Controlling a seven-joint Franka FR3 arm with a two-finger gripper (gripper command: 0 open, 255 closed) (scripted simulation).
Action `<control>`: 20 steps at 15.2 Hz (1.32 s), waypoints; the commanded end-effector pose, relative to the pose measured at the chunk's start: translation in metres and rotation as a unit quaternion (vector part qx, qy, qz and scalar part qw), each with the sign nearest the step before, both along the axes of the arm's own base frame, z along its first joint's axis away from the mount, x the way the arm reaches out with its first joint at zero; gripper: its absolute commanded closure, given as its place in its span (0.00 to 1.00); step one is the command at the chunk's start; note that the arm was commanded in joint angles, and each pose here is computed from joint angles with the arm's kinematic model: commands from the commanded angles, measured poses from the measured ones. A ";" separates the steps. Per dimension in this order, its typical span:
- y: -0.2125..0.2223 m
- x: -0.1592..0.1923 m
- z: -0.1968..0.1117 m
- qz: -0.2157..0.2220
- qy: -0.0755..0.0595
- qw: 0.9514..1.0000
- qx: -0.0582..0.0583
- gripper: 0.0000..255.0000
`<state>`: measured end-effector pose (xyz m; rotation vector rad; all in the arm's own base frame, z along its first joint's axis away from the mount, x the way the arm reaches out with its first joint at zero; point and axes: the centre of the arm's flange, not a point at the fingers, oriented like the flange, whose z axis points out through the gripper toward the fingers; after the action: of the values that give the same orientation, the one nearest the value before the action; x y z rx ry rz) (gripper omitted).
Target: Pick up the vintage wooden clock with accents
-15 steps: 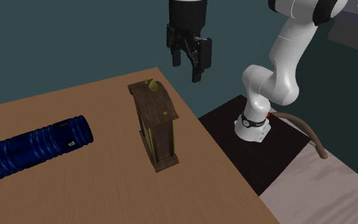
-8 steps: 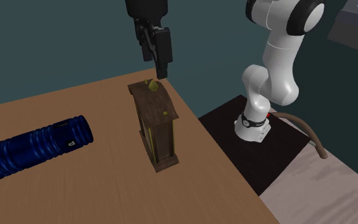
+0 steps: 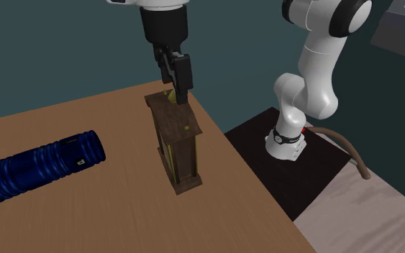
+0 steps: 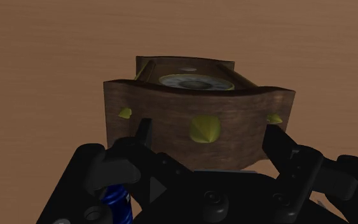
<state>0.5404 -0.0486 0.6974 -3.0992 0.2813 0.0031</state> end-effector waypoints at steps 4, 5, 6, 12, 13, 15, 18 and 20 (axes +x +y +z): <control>0.000 0.000 -0.002 0.000 0.000 1.000 0.000 1.00; 0.000 0.000 -0.002 0.000 0.000 1.000 0.000 1.00; 0.000 0.000 -0.002 0.000 0.000 1.000 0.000 1.00; 0.000 0.000 0.008 0.000 0.000 1.000 0.000 1.00; 0.000 0.000 0.014 0.000 0.000 1.000 0.000 1.00; 0.000 0.000 0.024 0.000 0.000 1.000 0.000 1.00; 0.000 0.000 0.040 0.000 0.000 1.000 0.000 1.00; 0.000 0.000 0.051 0.000 0.000 1.000 0.000 1.00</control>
<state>0.5408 -0.0487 0.7422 -3.0991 0.2816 0.0078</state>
